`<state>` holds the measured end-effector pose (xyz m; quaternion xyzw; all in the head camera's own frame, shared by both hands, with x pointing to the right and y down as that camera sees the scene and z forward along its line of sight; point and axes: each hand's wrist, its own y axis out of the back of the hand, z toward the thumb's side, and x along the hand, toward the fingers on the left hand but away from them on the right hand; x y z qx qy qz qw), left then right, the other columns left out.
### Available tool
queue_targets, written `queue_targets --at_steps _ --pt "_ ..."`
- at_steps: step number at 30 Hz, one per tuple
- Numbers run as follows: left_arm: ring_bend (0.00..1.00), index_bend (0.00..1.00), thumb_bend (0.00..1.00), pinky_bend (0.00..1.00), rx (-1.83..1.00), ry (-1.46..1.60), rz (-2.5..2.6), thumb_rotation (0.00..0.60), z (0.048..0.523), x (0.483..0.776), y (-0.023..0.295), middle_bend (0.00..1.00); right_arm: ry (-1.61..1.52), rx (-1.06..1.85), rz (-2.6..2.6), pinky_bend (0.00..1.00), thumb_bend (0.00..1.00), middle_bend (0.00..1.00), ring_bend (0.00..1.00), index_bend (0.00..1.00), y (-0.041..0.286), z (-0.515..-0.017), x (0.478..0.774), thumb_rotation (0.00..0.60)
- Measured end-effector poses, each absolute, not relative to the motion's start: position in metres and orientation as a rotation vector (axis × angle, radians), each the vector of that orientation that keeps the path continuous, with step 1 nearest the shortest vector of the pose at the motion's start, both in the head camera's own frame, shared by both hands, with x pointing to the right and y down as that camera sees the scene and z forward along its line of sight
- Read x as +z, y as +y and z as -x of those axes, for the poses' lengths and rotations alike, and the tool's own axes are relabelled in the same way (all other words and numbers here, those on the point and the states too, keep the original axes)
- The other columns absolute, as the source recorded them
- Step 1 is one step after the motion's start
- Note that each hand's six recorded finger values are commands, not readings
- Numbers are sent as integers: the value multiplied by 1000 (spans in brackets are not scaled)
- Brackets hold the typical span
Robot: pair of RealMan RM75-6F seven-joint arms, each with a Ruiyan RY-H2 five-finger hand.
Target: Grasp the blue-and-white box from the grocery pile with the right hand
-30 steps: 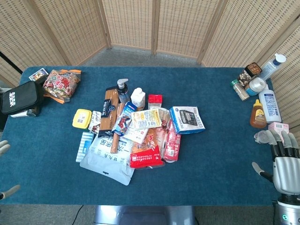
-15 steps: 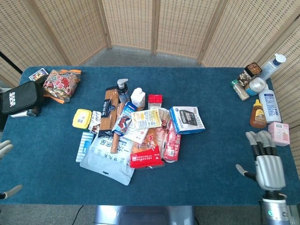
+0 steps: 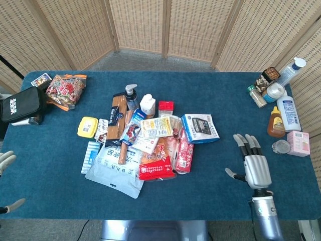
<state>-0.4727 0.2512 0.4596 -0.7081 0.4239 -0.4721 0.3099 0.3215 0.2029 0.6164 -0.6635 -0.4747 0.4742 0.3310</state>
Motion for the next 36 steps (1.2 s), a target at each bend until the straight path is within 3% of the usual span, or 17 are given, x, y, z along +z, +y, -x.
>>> queue_targets --at_steps 12,36 --pt "0 0 0 0 -1277 1121 1861 600 474 465 248 0 -1222 1231 1780 0 0 0 0 0 185 -283 658 600" --pt "0 0 0 0 -1315 1127 1861 600 474 475 243 0 -1249 1258 1804 0 0 0 0 0 157 -253 726 600"
